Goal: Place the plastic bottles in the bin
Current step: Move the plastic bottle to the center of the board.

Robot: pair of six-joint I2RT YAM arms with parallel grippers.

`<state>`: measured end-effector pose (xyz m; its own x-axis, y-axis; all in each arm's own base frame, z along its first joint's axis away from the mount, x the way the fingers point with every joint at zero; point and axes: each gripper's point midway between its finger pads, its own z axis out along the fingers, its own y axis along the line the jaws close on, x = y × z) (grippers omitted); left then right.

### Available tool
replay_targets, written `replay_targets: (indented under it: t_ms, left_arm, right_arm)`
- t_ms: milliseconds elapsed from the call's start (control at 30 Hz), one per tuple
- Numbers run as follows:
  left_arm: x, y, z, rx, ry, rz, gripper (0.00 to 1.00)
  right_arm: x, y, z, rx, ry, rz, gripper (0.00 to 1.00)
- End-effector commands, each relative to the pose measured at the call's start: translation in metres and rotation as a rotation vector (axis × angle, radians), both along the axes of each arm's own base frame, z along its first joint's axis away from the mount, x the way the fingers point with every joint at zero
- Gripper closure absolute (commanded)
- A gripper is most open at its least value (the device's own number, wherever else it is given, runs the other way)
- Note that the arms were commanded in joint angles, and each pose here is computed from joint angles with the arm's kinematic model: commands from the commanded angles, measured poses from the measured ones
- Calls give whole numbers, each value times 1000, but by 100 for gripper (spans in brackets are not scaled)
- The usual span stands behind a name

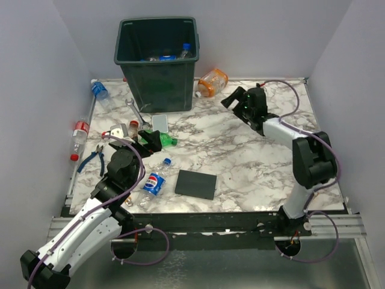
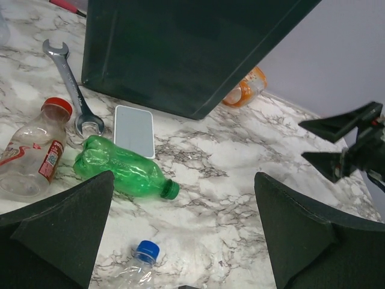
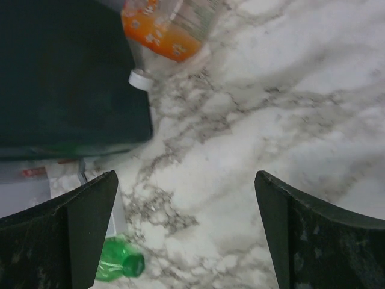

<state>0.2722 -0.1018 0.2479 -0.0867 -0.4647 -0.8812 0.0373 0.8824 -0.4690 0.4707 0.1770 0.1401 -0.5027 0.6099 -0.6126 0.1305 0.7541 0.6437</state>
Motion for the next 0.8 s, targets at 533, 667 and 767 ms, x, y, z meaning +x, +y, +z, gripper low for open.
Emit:
replay_targets:
  t_ms: [533,667,767]
  left_arm:
    - [7,4,-16,85,39,36,1]
    - [8,7,-19,99,49,50,1]
    - [9,8,-20,108,52,58,1]
  right_arm:
    - [184,33,-70,219,7,-157,0]
    - [198,31,-82,255,-5,-186,1]
    - [207,31,-92,277,9,-202,3]
